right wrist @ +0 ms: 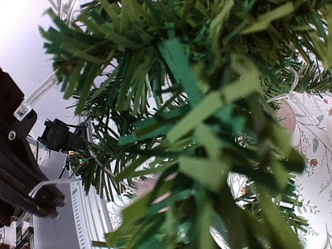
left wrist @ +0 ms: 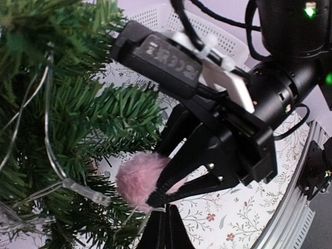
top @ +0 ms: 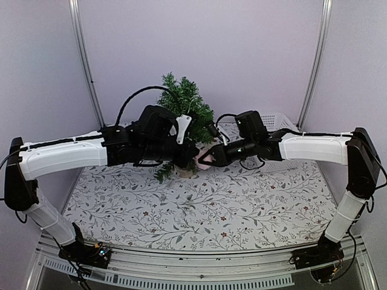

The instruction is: Decorate the small christmas tree

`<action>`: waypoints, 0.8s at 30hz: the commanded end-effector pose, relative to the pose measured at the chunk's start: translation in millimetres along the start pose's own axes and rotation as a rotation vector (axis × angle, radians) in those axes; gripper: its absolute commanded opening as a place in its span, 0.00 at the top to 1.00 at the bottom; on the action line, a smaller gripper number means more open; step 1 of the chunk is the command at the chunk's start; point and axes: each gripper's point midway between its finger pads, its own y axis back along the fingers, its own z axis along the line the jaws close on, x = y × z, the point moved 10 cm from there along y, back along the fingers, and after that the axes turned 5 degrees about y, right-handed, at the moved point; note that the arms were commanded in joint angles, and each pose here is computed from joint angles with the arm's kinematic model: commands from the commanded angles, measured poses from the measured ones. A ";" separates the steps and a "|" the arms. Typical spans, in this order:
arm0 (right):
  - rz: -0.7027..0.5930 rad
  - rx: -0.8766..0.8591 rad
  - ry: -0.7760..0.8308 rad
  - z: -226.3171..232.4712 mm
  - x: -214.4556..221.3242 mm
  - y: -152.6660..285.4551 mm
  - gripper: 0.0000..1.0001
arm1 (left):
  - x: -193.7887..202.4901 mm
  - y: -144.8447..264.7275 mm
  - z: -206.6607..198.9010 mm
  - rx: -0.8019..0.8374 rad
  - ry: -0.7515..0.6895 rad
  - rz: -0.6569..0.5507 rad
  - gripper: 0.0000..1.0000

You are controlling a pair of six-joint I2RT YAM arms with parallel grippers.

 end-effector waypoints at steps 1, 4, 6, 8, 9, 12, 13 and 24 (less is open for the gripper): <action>-0.006 0.012 0.022 0.2 -6.0 -4.0 1.00 | -5.8 12.0 13.4 -0.024 0.049 -0.006 1.00; -0.005 0.015 0.021 -0.3 -5.5 -4.3 1.00 | -4.9 17.5 19.3 -0.032 0.069 -0.016 1.00; -0.003 0.016 0.021 -0.8 -5.2 -4.9 1.00 | -5.0 22.0 22.2 -0.034 0.080 -0.029 1.00; -0.001 0.017 0.020 -1.1 -5.2 -5.3 1.00 | -3.9 25.3 24.6 -0.043 0.084 -0.033 1.00; -0.001 0.018 0.020 -1.2 -5.3 -5.4 1.00 | -3.3 26.5 26.0 -0.050 0.084 -0.033 1.00; 0.001 0.020 0.018 -1.9 -5.5 -6.2 1.00 | 1.8 29.7 30.0 -0.070 0.090 -0.028 1.00; 0.002 0.021 0.018 -2.1 -5.6 -6.4 1.00 | 5.5 30.1 32.1 -0.078 0.093 -0.021 1.00; 0.009 0.047 0.013 -4.4 -4.7 -7.4 1.00 | 30.2 30.9 51.7 -0.162 0.152 0.018 1.00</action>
